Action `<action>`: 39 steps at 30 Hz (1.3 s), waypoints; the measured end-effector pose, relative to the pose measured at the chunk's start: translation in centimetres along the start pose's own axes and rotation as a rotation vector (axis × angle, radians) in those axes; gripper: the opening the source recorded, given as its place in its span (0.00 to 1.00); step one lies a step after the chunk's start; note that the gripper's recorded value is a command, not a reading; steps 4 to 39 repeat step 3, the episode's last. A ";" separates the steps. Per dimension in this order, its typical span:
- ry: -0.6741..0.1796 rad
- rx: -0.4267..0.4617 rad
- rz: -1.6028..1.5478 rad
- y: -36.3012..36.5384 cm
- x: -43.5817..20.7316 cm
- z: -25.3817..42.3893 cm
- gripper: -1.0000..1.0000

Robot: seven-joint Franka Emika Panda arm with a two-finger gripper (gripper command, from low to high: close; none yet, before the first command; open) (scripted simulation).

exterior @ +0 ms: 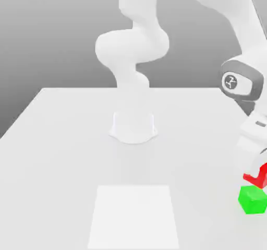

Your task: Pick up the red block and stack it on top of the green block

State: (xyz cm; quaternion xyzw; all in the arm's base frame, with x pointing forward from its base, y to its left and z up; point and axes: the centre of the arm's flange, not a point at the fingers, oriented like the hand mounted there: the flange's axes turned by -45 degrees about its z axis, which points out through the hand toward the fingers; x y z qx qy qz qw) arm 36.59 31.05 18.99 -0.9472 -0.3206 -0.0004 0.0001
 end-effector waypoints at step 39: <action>0.000 0.000 0.000 0.0 0.0 0.0 1.00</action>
